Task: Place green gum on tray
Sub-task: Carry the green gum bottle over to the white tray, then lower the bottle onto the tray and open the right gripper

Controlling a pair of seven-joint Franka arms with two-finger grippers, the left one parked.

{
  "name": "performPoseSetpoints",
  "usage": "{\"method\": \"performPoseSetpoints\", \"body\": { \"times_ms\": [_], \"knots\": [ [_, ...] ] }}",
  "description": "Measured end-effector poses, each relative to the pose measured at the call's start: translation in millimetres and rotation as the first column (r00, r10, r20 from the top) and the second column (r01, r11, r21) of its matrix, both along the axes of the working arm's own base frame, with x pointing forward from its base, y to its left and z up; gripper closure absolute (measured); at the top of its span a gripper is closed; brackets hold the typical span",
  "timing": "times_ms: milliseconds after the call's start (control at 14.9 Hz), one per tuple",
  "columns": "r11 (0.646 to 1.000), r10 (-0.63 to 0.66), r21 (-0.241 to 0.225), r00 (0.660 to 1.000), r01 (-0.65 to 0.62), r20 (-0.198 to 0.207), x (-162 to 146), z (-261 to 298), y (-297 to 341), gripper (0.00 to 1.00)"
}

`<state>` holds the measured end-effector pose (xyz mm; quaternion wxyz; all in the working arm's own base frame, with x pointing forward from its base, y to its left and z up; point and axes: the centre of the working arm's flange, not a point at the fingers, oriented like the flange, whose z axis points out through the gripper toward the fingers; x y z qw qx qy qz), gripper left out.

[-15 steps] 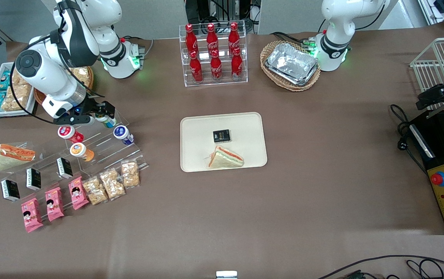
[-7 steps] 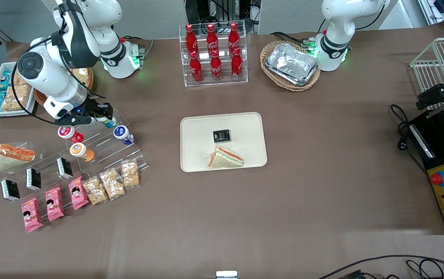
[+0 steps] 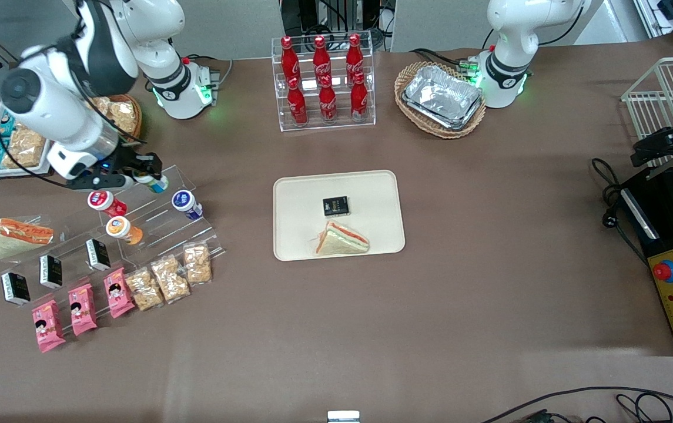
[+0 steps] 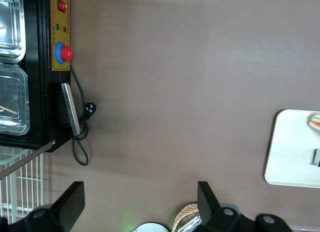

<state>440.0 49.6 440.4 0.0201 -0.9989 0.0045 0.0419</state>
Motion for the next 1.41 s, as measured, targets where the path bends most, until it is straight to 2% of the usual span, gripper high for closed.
{"method": "performPoseSetpoints", "body": {
  "times_ms": [202,336,538,672,807,1008,1412],
  "knots": [
    [1.000,0.004,-0.005,0.999,-0.004,-0.042,23.8,52.3,2.5,0.41],
    [1.000,-0.013,0.022,0.997,0.015,-0.076,40.0,74.6,9.6,0.41],
    [0.998,-0.044,0.048,0.995,0.048,-0.087,53.7,75.7,41.1,0.41],
    [0.997,-0.069,0.038,0.996,0.071,-0.057,57.3,65.7,86.2,0.41],
    [0.994,-0.105,0.039,0.994,0.105,-0.011,57.3,46.3,150.0,0.41],
    [0.991,-0.126,0.056,0.991,0.124,0.033,47.0,-11.3,242.3,0.41],
    [0.994,-0.100,0.055,0.991,0.095,0.088,31.0,-146.5,309.7,0.41]
  ]
}}
